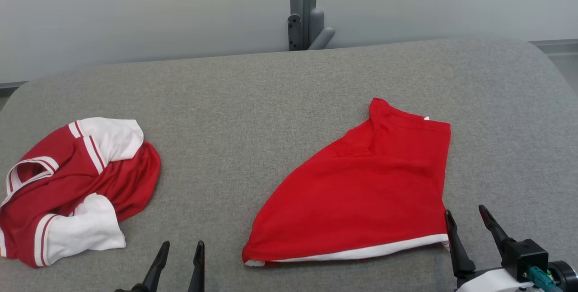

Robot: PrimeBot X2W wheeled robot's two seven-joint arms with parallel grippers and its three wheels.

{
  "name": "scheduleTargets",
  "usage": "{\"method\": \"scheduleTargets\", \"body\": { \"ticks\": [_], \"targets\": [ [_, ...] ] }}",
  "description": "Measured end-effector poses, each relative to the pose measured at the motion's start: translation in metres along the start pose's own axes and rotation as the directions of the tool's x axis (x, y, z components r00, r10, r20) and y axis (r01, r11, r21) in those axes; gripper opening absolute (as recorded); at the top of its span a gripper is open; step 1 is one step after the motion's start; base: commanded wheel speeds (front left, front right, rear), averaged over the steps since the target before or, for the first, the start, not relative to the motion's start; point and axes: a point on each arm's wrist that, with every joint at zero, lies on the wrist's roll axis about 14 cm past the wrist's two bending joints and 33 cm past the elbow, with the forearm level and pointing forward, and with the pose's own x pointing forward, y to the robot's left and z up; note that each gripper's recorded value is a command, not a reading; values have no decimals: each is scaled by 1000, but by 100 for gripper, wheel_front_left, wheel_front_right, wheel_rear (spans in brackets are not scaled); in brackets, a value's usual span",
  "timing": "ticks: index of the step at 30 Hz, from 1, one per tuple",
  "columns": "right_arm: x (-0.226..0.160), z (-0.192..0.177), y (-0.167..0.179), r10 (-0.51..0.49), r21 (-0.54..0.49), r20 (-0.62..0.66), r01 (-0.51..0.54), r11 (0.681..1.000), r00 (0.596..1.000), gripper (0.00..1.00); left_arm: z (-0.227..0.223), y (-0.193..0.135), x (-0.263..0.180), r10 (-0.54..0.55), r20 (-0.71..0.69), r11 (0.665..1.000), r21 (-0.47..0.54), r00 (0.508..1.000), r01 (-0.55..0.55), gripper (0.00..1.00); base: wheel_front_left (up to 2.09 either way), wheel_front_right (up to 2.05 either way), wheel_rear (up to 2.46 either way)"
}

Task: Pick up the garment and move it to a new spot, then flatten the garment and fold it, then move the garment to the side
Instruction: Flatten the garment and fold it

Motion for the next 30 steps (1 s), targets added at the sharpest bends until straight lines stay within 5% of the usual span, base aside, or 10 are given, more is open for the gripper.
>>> {"method": "scheduleTargets", "body": {
  "ticks": [19,30],
  "targets": [
    [8,4,18,50,2,12,-50,999,999,100,2,7,1,24,19,999,22,1000,-24,100,0,0,0],
    [0,-37,9,154,-166,-161,-180,969,975,100,-59,-49,10,-201,-232,979,-79,952,188,100,0,0,0]
  ]
}}
